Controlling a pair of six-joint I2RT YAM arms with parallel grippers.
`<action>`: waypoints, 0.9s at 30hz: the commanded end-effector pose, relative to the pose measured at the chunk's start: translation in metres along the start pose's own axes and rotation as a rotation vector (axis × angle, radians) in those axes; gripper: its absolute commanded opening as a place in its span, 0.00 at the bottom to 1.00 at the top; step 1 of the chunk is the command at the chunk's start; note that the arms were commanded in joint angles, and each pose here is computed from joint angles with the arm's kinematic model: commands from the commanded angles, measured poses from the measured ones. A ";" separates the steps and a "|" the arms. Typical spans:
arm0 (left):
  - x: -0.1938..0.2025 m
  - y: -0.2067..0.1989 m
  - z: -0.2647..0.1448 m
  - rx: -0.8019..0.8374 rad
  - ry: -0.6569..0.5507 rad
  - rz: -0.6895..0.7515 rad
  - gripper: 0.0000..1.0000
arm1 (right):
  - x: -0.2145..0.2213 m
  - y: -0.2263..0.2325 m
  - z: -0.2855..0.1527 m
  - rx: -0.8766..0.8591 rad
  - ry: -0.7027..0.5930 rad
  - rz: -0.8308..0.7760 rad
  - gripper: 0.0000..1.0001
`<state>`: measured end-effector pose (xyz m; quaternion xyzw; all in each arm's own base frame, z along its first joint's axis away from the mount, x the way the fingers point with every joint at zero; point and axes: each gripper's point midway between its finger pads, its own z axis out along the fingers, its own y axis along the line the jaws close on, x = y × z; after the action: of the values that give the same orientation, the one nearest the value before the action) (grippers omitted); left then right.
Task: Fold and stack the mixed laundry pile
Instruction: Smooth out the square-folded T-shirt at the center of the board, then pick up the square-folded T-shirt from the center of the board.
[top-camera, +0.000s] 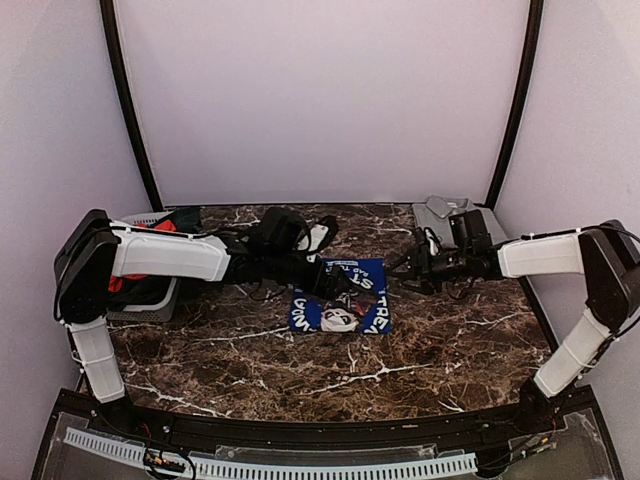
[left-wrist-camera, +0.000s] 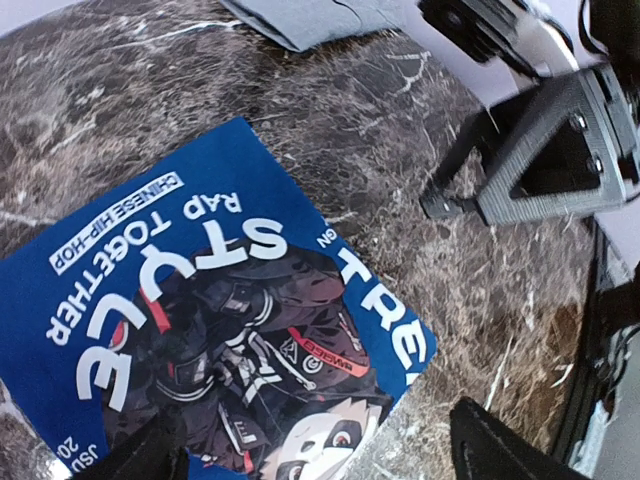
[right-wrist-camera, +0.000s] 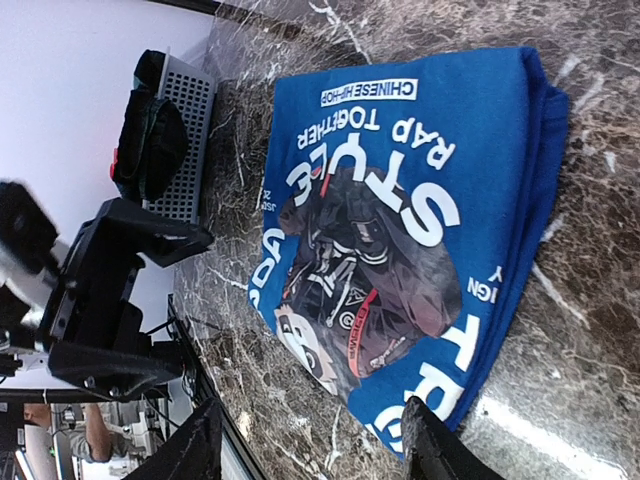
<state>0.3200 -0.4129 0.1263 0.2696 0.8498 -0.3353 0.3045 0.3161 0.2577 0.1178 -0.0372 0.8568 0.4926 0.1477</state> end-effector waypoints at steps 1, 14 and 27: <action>0.023 -0.006 0.003 -0.144 0.122 0.378 0.84 | 0.015 -0.025 -0.015 0.120 0.014 0.040 0.57; 0.040 -0.060 0.063 -0.142 0.153 0.820 0.44 | 0.039 -0.038 -0.019 0.067 0.040 0.124 0.57; 0.068 -0.073 0.102 -0.071 0.193 0.938 0.31 | 0.047 -0.041 -0.017 0.036 0.044 0.130 0.56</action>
<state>0.2678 -0.5000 0.0421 0.6235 0.6974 -0.0945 0.3405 0.2769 0.2255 0.0780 0.0137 0.8755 0.4738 0.0946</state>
